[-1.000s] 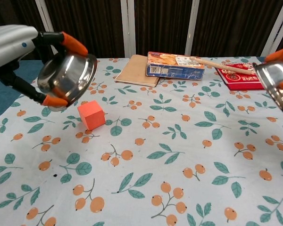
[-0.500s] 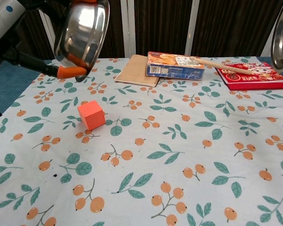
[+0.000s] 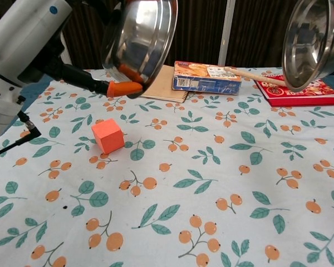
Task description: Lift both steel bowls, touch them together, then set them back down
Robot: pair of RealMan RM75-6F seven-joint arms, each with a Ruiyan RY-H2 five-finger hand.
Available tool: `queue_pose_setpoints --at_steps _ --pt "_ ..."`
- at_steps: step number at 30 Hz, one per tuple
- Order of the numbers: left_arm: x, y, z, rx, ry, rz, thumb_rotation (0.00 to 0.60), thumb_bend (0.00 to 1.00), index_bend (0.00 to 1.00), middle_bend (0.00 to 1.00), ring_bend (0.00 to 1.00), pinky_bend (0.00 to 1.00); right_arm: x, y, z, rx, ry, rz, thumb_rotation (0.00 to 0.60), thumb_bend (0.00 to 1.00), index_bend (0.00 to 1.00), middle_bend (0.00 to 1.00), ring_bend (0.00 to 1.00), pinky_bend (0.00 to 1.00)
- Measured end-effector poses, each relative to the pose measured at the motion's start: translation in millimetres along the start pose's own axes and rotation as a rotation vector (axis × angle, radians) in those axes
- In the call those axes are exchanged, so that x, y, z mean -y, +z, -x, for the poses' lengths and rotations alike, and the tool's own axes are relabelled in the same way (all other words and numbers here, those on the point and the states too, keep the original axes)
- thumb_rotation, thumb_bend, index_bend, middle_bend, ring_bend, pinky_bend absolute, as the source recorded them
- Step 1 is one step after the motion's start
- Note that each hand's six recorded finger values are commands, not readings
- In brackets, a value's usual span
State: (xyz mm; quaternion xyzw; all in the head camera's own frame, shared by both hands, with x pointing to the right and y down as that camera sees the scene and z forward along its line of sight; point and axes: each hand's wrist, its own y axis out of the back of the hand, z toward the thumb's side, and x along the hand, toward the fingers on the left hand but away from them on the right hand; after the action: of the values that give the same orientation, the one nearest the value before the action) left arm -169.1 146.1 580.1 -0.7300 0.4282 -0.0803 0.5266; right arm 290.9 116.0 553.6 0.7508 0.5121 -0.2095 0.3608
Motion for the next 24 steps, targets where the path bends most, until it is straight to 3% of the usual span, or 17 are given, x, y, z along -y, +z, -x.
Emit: queue_pose_setpoints --at_steps 10,24 --pt "9.5 9.3 -5.9 0.025 -0.016 -0.004 0.6 0.29 0.5 0.61 0.49 0.74 38.8 -8.4 10.2 0.028 0.044 0.02 0.6 0.48 0.89 0.8 0.86 1.0" --pt "16.0 27.1 -16.1 0.075 -0.012 -0.004 0.6 0.29 0.51 0.61 0.49 0.74 114.9 -29.0 18.7 0.077 0.11 0.085 0.6 0.51 0.89 0.8 0.86 1.0"
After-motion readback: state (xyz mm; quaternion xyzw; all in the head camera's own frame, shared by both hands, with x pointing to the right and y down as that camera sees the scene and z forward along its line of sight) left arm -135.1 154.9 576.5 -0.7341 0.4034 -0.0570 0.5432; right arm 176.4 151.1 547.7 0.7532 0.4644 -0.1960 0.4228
